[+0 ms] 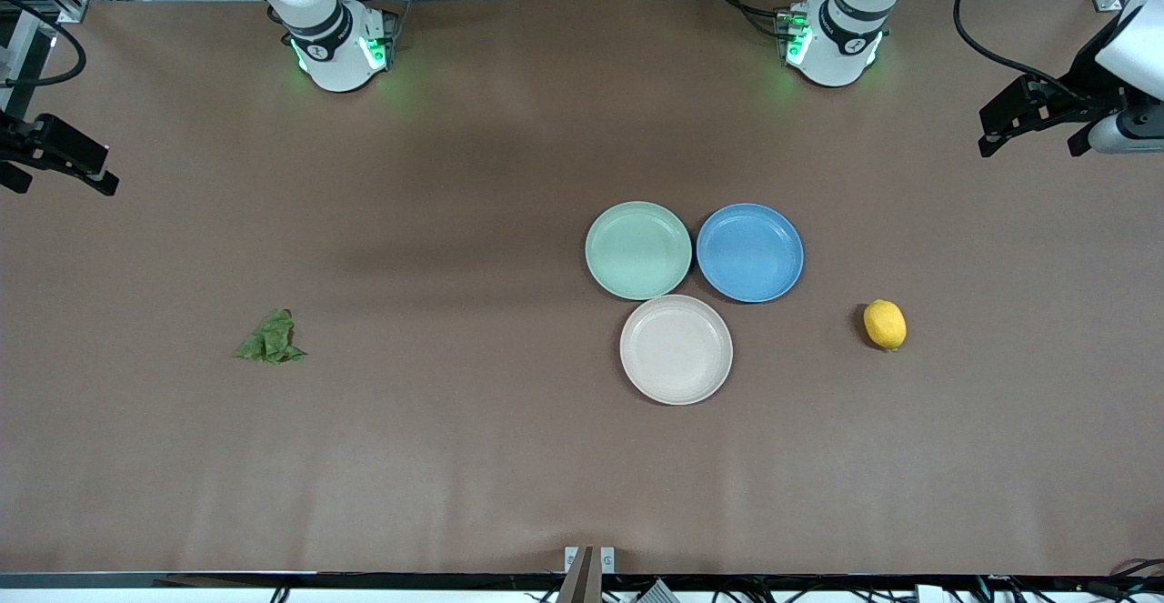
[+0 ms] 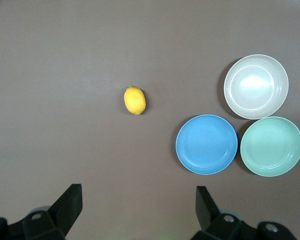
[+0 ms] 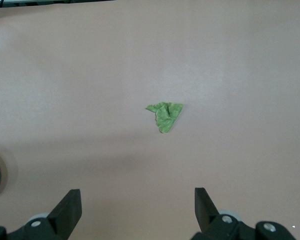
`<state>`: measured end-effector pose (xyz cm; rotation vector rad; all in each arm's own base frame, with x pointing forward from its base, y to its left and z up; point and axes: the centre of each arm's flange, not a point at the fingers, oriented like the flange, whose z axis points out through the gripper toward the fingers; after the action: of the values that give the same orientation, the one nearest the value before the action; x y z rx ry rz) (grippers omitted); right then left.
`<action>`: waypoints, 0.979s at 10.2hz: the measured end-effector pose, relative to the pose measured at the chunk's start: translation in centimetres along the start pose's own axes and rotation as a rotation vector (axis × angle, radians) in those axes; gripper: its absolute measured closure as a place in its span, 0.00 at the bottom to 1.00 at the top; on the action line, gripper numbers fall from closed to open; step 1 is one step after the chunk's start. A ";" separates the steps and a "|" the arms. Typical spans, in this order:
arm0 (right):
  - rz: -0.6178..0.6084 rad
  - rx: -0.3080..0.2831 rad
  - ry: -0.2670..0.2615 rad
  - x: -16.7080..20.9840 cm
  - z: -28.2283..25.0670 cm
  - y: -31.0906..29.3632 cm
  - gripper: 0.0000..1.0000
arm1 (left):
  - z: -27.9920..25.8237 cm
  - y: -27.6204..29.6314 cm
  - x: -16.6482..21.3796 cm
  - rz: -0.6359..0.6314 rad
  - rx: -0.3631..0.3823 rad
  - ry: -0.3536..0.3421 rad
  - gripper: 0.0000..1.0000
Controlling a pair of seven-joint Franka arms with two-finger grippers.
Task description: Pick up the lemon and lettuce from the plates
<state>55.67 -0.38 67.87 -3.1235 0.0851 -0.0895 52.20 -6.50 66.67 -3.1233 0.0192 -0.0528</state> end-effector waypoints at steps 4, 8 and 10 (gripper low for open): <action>0.004 0.001 -0.009 -0.5 0.6 0.3 0.00 | 0.0 0.0 0.0 0.000 0.000 0.000 0.00; 0.020 0.003 -0.003 -0.4 0.6 1.2 0.00 | 0.2 0.0 0.1 0.000 0.000 -0.006 0.00; 0.026 0.003 -0.004 -0.4 0.6 1.6 0.00 | 0.8 0.1 0.4 0.003 0.000 -0.018 0.00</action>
<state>55.25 -1.93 67.22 -3.1180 0.1259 -0.0836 52.64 -6.64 65.83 -3.1233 0.0234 -0.0242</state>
